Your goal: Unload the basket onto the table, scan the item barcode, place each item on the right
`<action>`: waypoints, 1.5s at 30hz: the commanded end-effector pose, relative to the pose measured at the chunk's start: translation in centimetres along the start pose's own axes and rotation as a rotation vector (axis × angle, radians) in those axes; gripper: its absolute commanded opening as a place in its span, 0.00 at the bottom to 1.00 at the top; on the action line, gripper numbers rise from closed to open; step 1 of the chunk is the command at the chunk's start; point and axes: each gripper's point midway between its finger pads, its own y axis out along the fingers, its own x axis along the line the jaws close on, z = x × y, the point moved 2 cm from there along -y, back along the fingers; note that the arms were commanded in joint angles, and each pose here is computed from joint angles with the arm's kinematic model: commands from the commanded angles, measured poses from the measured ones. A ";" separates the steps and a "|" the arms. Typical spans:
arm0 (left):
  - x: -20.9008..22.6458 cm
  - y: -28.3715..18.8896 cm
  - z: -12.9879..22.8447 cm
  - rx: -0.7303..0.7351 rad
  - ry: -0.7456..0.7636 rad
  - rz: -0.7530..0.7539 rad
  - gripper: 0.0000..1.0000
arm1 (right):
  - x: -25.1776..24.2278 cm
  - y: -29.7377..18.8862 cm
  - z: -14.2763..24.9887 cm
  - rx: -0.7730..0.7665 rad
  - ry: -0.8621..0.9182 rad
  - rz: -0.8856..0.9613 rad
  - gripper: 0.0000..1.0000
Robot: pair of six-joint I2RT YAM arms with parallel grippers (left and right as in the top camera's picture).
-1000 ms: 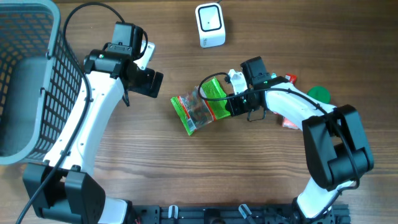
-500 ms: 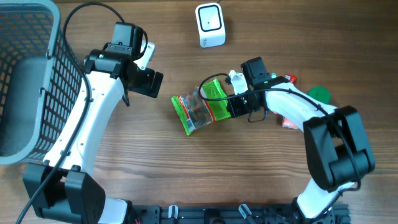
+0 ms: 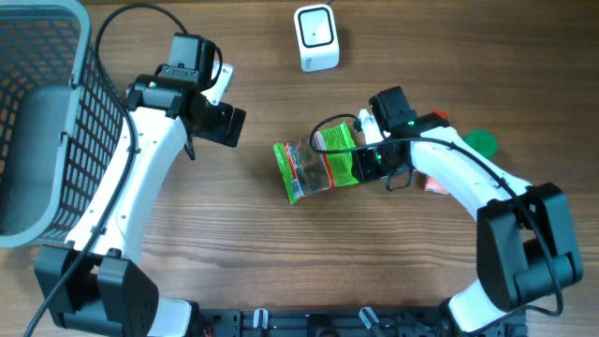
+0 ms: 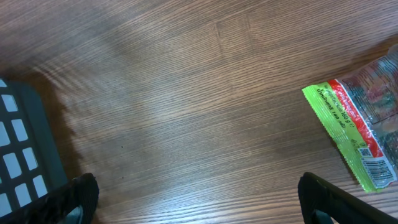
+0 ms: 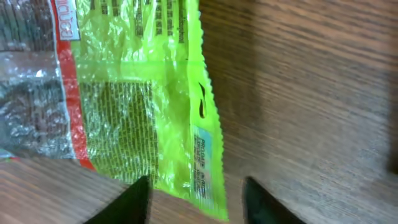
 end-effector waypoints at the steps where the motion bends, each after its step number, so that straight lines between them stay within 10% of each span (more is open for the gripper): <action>1: 0.5 -0.4 -0.7 -0.028 0.071 -0.035 1.00 | 0.6 -4.0 -3.8 -0.106 -0.006 -0.074 0.64; 9: 0.8 -0.5 -2.2 -0.092 0.150 -0.055 1.00 | 0.7 -5.8 -5.3 -0.173 -0.112 -0.246 0.63; 15: -7.4 -2.6 -3.2 -0.140 -0.103 0.523 1.00 | 0.7 -5.7 -5.3 -0.176 -0.132 -0.244 0.63; 26: -8.7 -3.6 -3.9 -0.132 -0.229 0.640 0.98 | 0.7 -5.6 -4.9 -0.159 -0.125 -0.246 0.63; 27: -8.7 -3.5 -4.1 -0.133 -0.243 0.641 0.66 | 0.7 -5.6 -4.9 -0.159 -0.123 -0.247 0.63; 28: -8.4 -2.7 -3.9 -0.066 -0.417 0.620 0.07 | 0.8 -5.6 -4.8 -0.154 -0.121 -0.254 0.59; 31: -8.6 1.9 -1.0 0.121 -0.724 0.413 0.04 | 1.2 -5.7 -4.4 -0.138 -0.115 -0.278 0.61; 45: -14.1 10.4 2.4 0.295 -0.681 0.325 0.04 | 1.5 -1.5 -4.7 -0.066 -0.040 -0.391 0.68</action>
